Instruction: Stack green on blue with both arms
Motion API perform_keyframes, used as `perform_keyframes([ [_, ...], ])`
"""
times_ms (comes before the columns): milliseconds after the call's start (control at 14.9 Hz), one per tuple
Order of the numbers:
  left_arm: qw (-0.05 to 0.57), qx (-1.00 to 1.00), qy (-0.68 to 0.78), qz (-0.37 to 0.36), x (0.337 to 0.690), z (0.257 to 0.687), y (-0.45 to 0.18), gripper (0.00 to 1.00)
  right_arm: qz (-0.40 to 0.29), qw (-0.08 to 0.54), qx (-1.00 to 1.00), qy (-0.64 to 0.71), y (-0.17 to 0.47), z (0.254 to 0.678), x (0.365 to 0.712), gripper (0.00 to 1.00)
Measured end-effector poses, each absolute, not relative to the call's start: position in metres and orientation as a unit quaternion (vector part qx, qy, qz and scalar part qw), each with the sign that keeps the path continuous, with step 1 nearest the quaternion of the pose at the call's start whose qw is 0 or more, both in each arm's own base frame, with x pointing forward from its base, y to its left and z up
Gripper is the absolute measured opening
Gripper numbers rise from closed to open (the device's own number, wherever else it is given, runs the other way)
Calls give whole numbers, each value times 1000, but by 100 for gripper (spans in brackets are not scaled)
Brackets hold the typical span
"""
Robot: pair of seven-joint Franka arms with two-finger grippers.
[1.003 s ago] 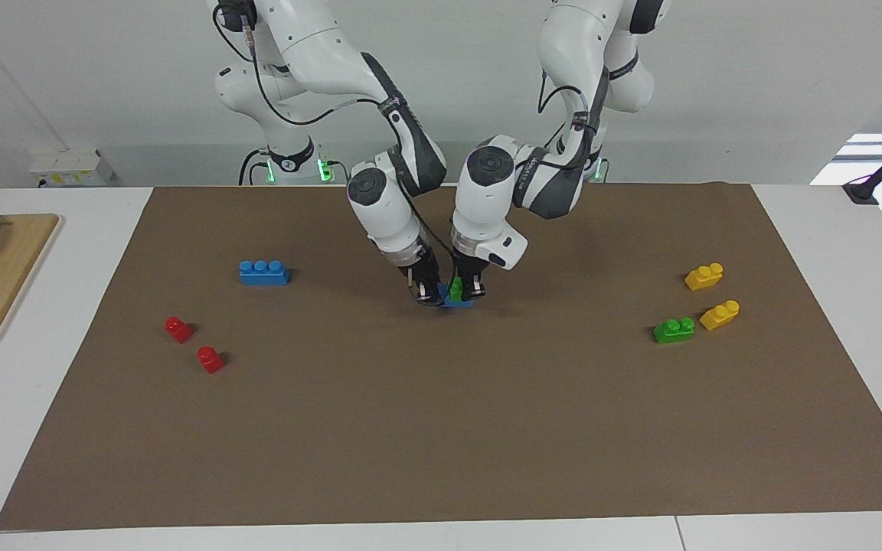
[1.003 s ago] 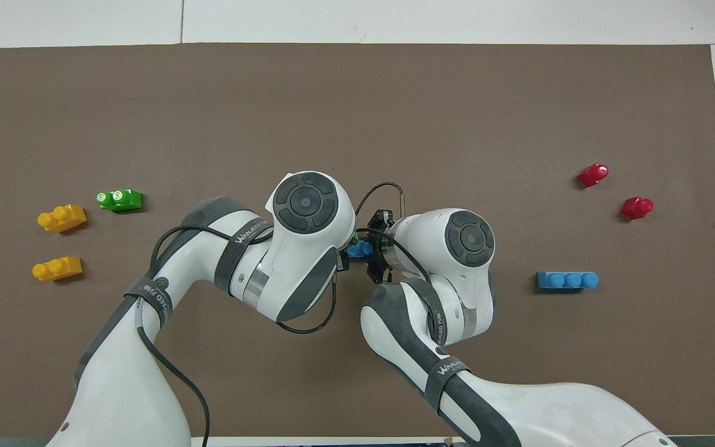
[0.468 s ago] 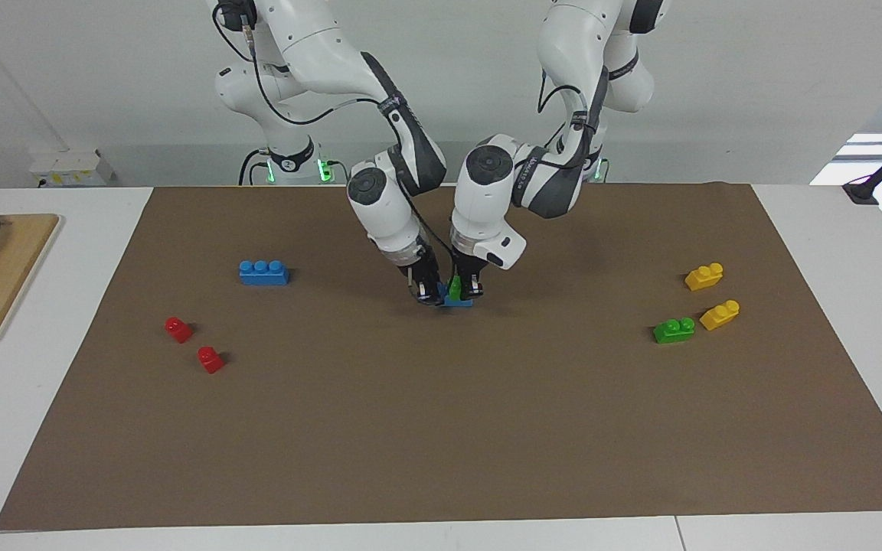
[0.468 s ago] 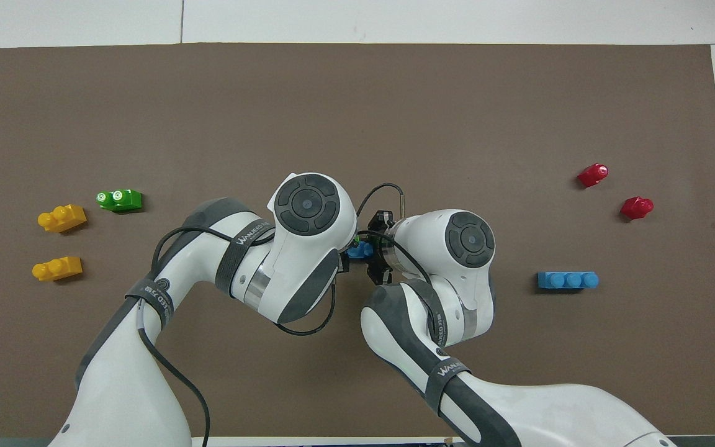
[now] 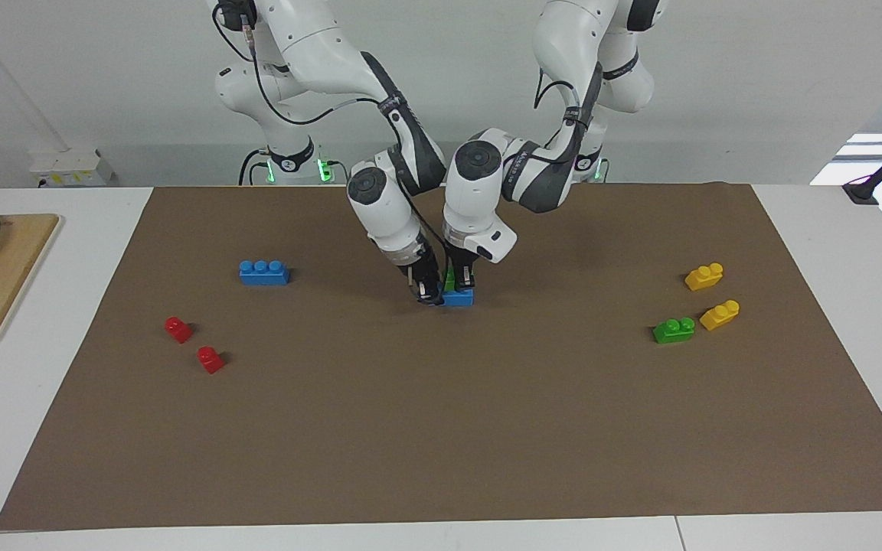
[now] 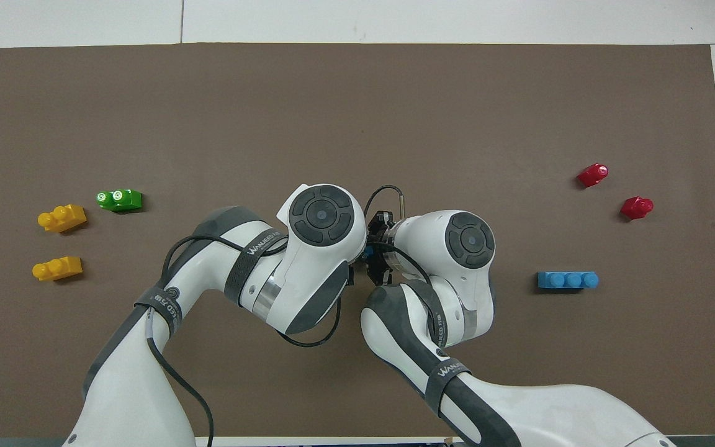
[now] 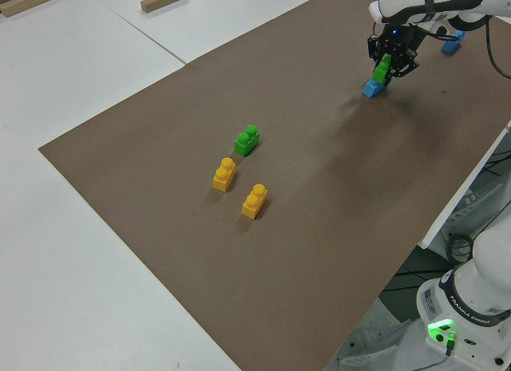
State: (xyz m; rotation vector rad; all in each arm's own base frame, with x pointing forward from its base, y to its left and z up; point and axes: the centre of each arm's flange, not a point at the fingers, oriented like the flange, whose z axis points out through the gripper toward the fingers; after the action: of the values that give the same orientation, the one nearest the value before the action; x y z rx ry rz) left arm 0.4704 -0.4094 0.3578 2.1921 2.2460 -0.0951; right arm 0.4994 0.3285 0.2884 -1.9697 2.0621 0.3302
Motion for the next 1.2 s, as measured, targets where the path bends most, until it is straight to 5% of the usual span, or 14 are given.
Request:
perform_keyframes([
  [1204,39,752,658,-26,465,339,-400,35,114,135,-680,712,329,288,499,34],
])
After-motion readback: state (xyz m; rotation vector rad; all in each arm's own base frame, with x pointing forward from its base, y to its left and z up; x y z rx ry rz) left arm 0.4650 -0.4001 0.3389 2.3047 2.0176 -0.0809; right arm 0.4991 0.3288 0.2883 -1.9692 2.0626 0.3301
